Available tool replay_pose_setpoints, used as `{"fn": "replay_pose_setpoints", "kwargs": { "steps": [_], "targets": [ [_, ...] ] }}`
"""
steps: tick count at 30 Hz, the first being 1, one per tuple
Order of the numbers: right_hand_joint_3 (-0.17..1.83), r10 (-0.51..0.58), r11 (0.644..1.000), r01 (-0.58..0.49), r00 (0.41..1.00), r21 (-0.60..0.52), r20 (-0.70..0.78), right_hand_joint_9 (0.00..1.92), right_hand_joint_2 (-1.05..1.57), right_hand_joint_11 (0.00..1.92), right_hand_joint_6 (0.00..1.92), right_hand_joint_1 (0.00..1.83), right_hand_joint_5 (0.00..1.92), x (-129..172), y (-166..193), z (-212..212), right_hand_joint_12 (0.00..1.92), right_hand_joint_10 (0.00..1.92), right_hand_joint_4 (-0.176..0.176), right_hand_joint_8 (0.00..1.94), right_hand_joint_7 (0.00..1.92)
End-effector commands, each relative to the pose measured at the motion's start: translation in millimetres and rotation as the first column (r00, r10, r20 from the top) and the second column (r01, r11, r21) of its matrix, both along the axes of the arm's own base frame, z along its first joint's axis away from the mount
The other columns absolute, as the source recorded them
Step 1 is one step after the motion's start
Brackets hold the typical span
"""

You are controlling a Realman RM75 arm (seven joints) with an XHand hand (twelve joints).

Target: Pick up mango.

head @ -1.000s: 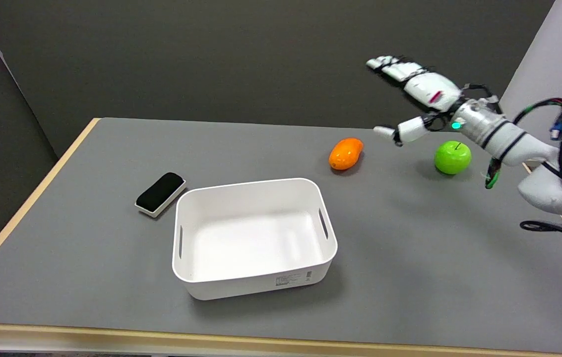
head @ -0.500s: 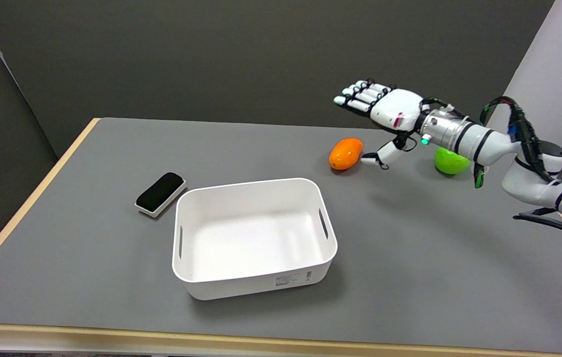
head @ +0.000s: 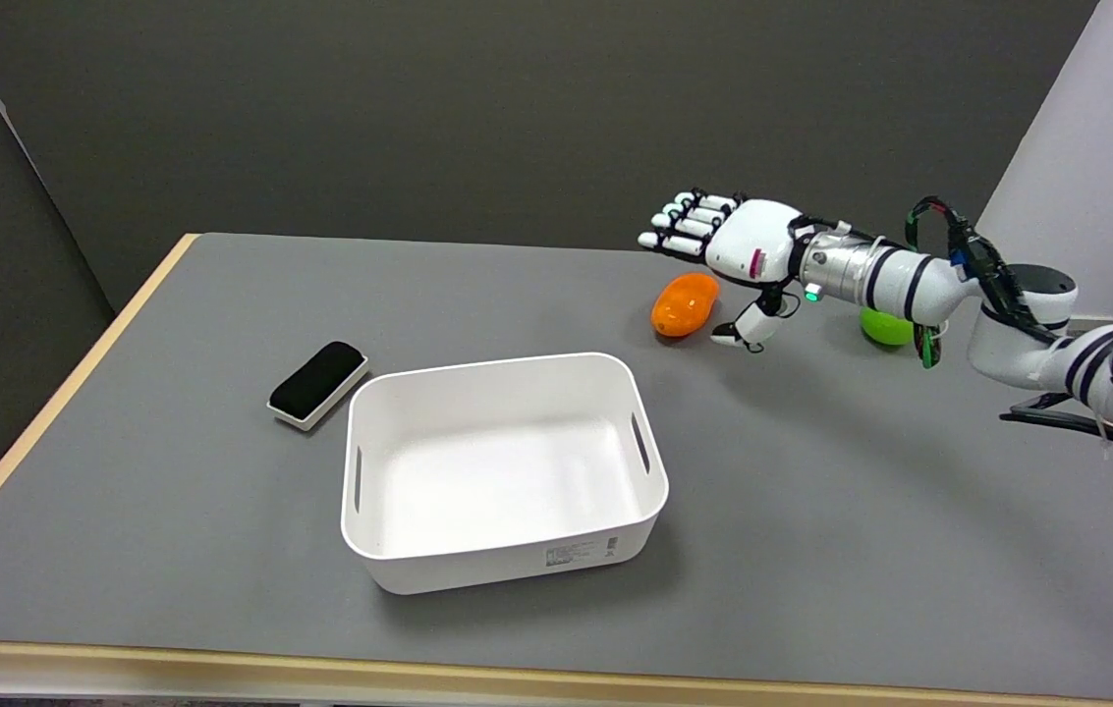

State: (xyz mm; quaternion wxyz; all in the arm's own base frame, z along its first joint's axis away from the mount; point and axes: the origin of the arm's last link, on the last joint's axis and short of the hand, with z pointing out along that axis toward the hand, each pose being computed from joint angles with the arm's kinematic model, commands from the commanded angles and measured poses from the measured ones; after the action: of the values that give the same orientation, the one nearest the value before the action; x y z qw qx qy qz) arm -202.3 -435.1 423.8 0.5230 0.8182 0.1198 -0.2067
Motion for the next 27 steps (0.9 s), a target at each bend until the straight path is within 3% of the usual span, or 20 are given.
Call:
{"fn": "replay_pose_setpoints", "kwargs": {
  "steps": [1,7,11,18,27],
  "targets": [
    [0.66,-0.037,0.999,0.033,0.993,-0.037,-0.108,0.0,0.65,0.0,0.0,0.81,0.0,-25,-15,15,0.0,0.0,0.04,0.0,0.0],
    [0.91,-0.065,0.988,0.044,0.988,-0.145,-0.141,0.0,0.65,0.0,0.0,0.8,0.0,-38,-19,29,0.05,0.0,0.037,0.0,0.0],
    [0.96,-0.074,0.978,0.049,0.99,-0.204,-0.119,0.0,0.67,0.0,0.0,0.79,0.0,-48,-18,37,0.13,0.0,0.039,0.0,0.0],
    [0.92,-0.07,0.98,0.052,0.993,-0.191,-0.09,0.0,0.7,0.0,0.0,0.79,0.0,-54,-25,21,0.34,0.03,0.048,0.0,0.0],
    [0.89,-0.056,0.987,0.046,0.997,-0.153,-0.061,0.0,0.7,0.0,0.0,0.8,0.0,-54,-38,-6,0.38,0.03,0.052,0.0,0.0]
  ]
}}
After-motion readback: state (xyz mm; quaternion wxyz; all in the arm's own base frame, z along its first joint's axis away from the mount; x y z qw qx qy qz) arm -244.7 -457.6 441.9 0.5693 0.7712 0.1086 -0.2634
